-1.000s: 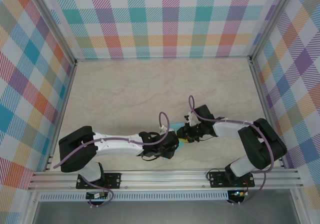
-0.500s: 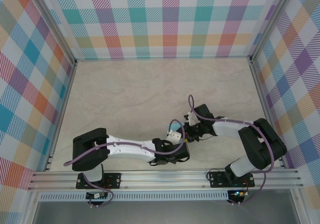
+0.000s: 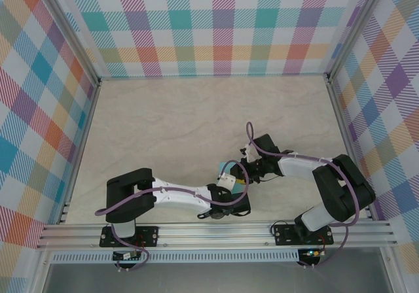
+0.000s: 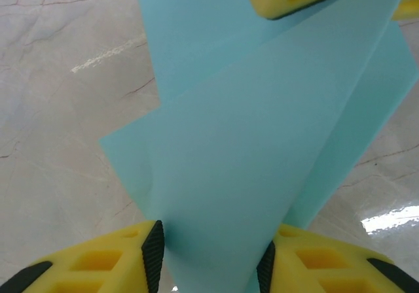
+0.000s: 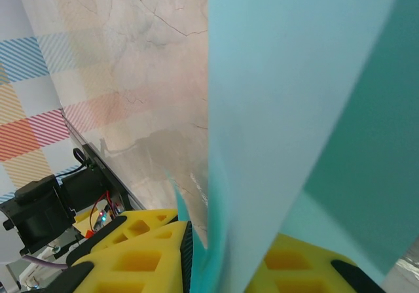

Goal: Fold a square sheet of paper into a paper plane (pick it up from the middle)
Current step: Perform the fourth fold on the wing at the bottom-center of the table.

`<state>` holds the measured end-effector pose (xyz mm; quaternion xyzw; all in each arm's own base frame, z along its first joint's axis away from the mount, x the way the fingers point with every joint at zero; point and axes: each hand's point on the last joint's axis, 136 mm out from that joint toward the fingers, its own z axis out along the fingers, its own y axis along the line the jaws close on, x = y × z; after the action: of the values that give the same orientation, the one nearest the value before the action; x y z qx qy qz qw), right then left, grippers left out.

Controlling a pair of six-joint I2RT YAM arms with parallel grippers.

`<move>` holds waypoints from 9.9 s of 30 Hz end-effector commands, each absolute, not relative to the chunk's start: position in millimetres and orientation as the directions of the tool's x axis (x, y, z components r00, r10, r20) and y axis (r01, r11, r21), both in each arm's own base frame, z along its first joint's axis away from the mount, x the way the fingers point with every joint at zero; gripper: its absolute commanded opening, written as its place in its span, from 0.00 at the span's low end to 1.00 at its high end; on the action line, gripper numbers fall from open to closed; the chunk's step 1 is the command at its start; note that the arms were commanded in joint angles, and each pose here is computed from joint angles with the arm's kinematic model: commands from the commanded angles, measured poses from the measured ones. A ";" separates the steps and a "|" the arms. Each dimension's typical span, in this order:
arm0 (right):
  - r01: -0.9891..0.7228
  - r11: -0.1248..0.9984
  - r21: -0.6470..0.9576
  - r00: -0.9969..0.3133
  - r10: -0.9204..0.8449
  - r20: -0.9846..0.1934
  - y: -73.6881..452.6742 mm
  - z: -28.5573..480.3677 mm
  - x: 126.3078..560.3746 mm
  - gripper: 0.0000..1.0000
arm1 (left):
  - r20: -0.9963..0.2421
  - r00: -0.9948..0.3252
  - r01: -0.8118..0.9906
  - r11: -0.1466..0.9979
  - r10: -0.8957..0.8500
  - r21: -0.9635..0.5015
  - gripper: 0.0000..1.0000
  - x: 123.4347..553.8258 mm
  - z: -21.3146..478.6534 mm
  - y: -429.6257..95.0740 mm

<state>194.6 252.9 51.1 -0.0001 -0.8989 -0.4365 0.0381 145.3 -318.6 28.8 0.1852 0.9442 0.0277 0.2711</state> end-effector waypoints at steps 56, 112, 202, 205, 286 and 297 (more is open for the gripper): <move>-0.154 0.605 0.781 -0.988 -0.116 -0.105 274.3 92.2 183.1 0.34 | -0.403 -0.912 0.288 0.824 0.080 -0.487 0.13 150.2 29.5 -311.1; -0.054 0.744 0.666 -0.998 -0.048 -0.027 290.7 39.9 212.0 0.22 | -0.347 -0.932 0.270 0.836 0.103 -0.478 0.07 148.4 12.3 -299.8; -0.066 0.736 0.674 -0.997 -0.072 -0.019 306.7 43.7 216.0 0.31 | -0.198 -0.980 0.103 0.816 -0.014 -0.569 0.00 153.0 -7.2 -274.5; -0.056 0.750 0.660 -0.997 -0.075 0.001 306.1 33.6 215.9 0.30 | -0.199 -0.980 0.113 0.814 -0.003 -0.569 0.00 152.9 -5.9 -276.2; -0.048 0.816 0.576 -0.998 -0.068 0.013 295.6 15.5 214.8 0.32 | -0.218 -0.976 0.134 0.855 0.026 -0.501 0.00 163.5 -6.4 -277.9; -0.030 0.839 0.544 -0.997 -0.065 0.045 281.2 -6.9 201.0 0.30 | -0.207 -0.978 0.141 0.828 0.030 -0.543 0.12 154.1 4.1 -276.0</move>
<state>213.6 299.3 18.5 0.0360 -0.9445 -0.3263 0.0149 169.5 -297.2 18.1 0.0431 0.9389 -0.3175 0.1259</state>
